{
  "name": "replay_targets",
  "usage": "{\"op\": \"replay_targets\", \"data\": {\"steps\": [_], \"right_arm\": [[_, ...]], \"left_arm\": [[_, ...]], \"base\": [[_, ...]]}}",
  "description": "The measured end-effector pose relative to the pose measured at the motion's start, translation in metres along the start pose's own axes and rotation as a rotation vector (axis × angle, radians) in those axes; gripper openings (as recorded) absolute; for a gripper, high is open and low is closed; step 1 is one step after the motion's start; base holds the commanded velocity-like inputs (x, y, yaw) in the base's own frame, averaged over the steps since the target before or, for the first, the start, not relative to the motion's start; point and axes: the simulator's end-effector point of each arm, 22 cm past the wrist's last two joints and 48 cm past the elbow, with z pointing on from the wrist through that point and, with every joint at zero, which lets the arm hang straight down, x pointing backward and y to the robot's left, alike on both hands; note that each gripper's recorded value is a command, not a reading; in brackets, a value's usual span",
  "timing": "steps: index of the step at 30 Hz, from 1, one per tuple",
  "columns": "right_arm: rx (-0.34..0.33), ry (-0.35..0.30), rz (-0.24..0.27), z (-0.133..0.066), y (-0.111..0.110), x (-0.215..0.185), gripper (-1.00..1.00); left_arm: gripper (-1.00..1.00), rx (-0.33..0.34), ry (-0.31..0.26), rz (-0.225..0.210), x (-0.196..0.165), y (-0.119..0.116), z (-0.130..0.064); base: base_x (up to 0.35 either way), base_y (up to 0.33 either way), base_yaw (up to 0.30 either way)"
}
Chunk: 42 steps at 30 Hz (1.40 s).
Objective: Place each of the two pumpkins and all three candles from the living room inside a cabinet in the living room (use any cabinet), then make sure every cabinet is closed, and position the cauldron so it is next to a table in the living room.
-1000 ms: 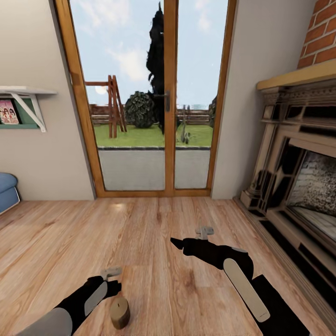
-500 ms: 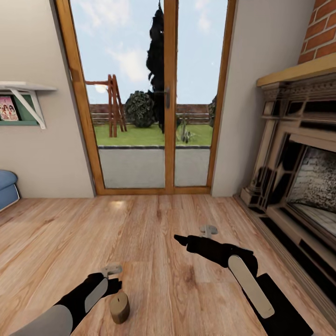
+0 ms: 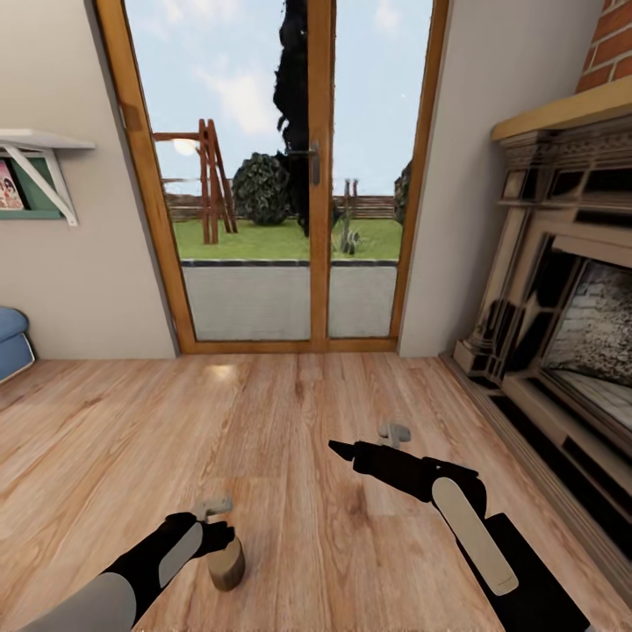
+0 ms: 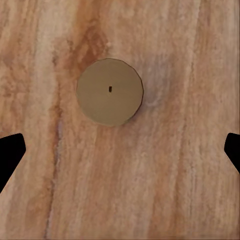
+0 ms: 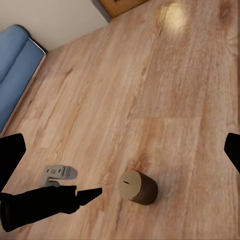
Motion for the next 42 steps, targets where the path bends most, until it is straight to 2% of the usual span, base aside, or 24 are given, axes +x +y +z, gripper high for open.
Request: {"op": "replay_targets", "data": {"steps": [24, 27, 29, 30, 33, 36, 42], "right_arm": [[0.013, 0.057, 0.052, 0.024, -0.028, 0.03, 1.0], [-0.052, 0.059, 0.062, 0.025, -0.013, 0.03, 1.0], [-0.151, 0.06, 0.069, 0.024, 0.007, 0.03, 1.0], [-0.229, 0.061, 0.071, 0.021, 0.024, 0.029, 1.0], [-0.319, 0.064, 0.08, 0.018, 0.039, 0.031, 1.0], [-0.356, 0.069, 0.091, 0.018, 0.043, 0.033, 1.0], [-0.365, 0.072, 0.1, 0.02, 0.044, 0.036, 1.0]], "left_arm": [[1.0, 0.0, 0.096, 0.003, 0.042, 0.002, 0.035], [1.0, -0.002, 0.109, 0.003, 0.047, 0.002, 0.039], [1.0, -0.003, 0.117, 0.003, 0.051, 0.002, 0.042], [1.0, -0.003, 0.121, 0.003, 0.053, 0.002, 0.044], [1.0, -0.005, 0.133, 0.003, 0.059, 0.003, 0.048], [1.0, -0.007, 0.145, 0.003, 0.064, 0.003, 0.051], [1.0, -0.008, 0.153, 0.003, 0.068, 0.003, 0.054]], "base": [[0.0, 0.0, 0.0], [0.0, 0.0, 0.0], [0.0, 0.0, 0.0], [0.0, 0.0, 0.0], [0.0, 0.0, 0.0], [0.0, 0.0, 0.0], [0.0, 0.0, 0.0]]}}
